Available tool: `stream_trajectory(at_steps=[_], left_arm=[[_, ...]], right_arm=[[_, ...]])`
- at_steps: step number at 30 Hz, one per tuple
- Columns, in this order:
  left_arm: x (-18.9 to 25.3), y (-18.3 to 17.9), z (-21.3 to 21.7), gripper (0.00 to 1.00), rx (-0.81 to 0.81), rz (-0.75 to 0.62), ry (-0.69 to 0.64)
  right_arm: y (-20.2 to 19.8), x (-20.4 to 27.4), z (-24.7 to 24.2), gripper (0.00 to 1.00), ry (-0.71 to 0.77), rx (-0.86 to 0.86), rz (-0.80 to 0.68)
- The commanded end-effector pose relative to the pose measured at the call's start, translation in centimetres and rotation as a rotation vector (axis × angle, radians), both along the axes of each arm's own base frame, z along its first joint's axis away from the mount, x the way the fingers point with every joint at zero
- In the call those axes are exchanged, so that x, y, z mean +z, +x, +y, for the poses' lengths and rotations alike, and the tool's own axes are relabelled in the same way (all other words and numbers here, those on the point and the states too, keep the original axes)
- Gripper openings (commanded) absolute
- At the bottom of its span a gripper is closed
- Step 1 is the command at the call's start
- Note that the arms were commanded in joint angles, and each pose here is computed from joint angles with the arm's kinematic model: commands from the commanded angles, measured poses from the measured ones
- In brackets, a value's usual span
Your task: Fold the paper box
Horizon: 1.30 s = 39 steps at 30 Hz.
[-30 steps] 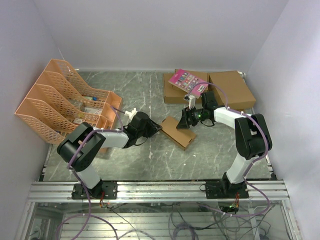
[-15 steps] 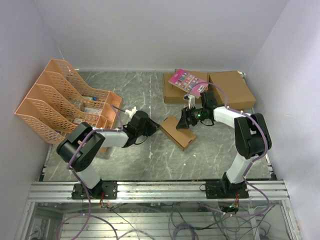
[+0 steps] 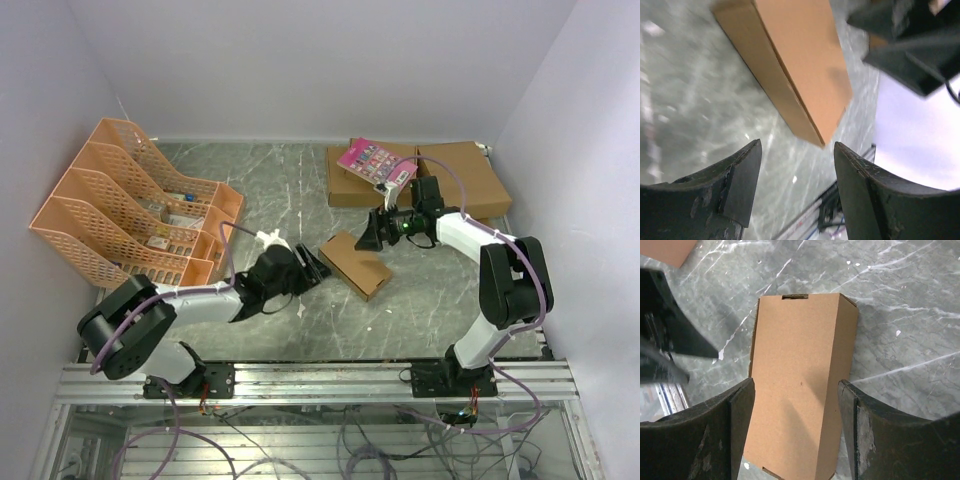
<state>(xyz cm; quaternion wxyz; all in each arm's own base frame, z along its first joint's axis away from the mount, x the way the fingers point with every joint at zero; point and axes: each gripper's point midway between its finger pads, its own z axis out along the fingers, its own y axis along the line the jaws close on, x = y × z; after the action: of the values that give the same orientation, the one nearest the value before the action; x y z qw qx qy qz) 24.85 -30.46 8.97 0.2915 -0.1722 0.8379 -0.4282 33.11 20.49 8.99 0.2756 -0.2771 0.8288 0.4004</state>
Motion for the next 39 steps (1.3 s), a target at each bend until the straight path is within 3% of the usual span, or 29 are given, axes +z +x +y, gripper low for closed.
stream_trajectory(at_steps=[1,6,11,18,25,39], left_arm=[[1.7,-2.3,-3.2,0.70,-0.076,-0.073,-0.068],[2.3,-2.9,-4.0,0.72,-0.106,-0.161,-0.104],[1.6,-3.1,-3.6,0.76,-0.108,-0.203,-0.129],[-0.1,-2.8,-2.8,0.83,-0.065,-0.211,-0.130],[-1.0,-1.9,-3.9,0.93,-0.043,-0.202,-0.173],[-1.8,0.2,-6.5,0.98,-0.013,-0.175,-0.211]], right_arm=[[-1.4,-0.2,-1.2,0.66,0.011,-0.007,0.034],[-1.9,-0.7,-4.2,0.65,0.048,-0.048,0.079],[-4.4,-2.2,-3.9,0.50,0.122,0.030,0.212],[-4.6,-4.4,-4.3,0.48,0.085,-0.012,0.282],[-4.1,-6.0,-5.7,0.28,0.080,-0.090,0.359],[-3.8,-7.5,-7.2,0.25,0.074,-0.150,0.418]])
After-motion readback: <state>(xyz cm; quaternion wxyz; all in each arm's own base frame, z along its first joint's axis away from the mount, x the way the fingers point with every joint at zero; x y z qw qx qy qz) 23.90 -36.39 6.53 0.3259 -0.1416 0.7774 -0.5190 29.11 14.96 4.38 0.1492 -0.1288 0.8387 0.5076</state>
